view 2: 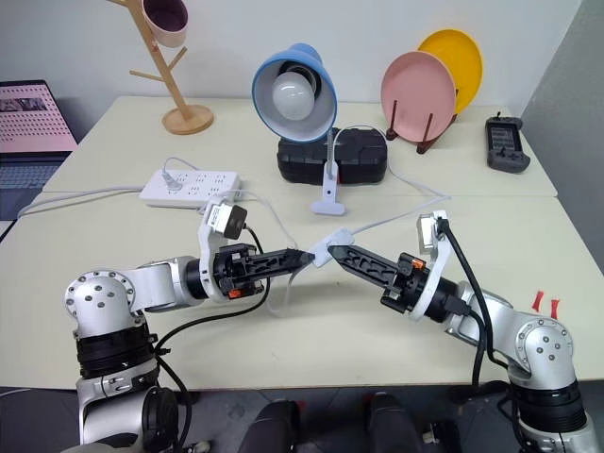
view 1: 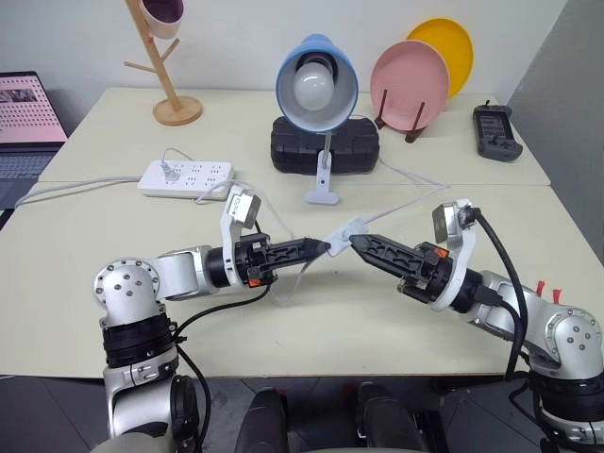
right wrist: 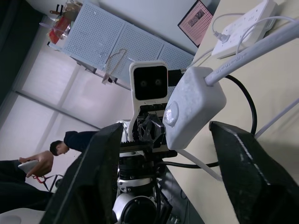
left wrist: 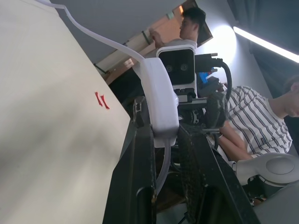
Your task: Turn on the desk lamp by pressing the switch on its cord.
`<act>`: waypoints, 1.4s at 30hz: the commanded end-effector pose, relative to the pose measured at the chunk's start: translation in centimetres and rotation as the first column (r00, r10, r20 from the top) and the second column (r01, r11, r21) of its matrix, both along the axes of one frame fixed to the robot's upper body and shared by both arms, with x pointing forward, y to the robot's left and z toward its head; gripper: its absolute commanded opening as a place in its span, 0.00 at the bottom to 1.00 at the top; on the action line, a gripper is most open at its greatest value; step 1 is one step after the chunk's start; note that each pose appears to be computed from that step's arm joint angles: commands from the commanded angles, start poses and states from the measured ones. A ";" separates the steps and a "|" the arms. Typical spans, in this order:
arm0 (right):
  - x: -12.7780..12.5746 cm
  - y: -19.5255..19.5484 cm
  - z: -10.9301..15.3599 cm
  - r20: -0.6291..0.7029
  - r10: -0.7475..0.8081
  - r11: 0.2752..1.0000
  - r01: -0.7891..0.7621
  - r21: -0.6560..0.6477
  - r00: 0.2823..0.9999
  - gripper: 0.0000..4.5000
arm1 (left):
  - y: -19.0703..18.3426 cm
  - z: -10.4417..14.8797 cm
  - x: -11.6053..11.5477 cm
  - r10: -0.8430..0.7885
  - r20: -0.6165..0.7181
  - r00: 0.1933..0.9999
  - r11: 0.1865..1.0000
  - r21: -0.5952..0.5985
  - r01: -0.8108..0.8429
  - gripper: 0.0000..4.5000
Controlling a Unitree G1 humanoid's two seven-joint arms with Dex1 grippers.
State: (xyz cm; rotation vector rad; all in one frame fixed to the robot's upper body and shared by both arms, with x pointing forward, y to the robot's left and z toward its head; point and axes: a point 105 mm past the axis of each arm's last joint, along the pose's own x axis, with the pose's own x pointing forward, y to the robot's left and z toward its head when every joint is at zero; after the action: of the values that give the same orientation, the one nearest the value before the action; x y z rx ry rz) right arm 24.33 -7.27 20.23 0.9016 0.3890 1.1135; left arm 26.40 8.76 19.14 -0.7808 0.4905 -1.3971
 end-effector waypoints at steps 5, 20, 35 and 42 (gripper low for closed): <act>-0.7 0.9 1.3 0.042 0.039 0.999 -0.039 0.011 0.998 0.25 | -0.8 1.0 -0.6 -0.035 0.052 0.998 0.999 -0.025 0.036 0.08; -0.6 0.7 1.5 0.051 0.033 0.999 -0.034 0.021 0.998 0.08 | -1.0 1.4 -0.2 -0.023 0.059 0.998 1.000 -0.018 0.024 0.08; -0.3 0.7 2.1 0.057 0.011 0.997 -0.015 0.074 0.998 0.46 | -1.1 1.8 -0.4 -0.027 0.067 0.997 1.000 -0.014 0.028 0.08; -0.3 0.7 2.1 0.055 0.013 0.997 -0.017 0.077 0.998 0.46 | -1.3 1.9 -0.4 -0.026 0.067 0.997 0.999 -0.017 0.028 0.08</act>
State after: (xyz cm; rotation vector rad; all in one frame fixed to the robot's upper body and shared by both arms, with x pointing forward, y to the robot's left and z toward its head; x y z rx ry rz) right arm 24.65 -6.65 20.79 0.9361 0.3641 1.1204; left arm 26.39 7.60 20.18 -0.7561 0.4727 -1.4194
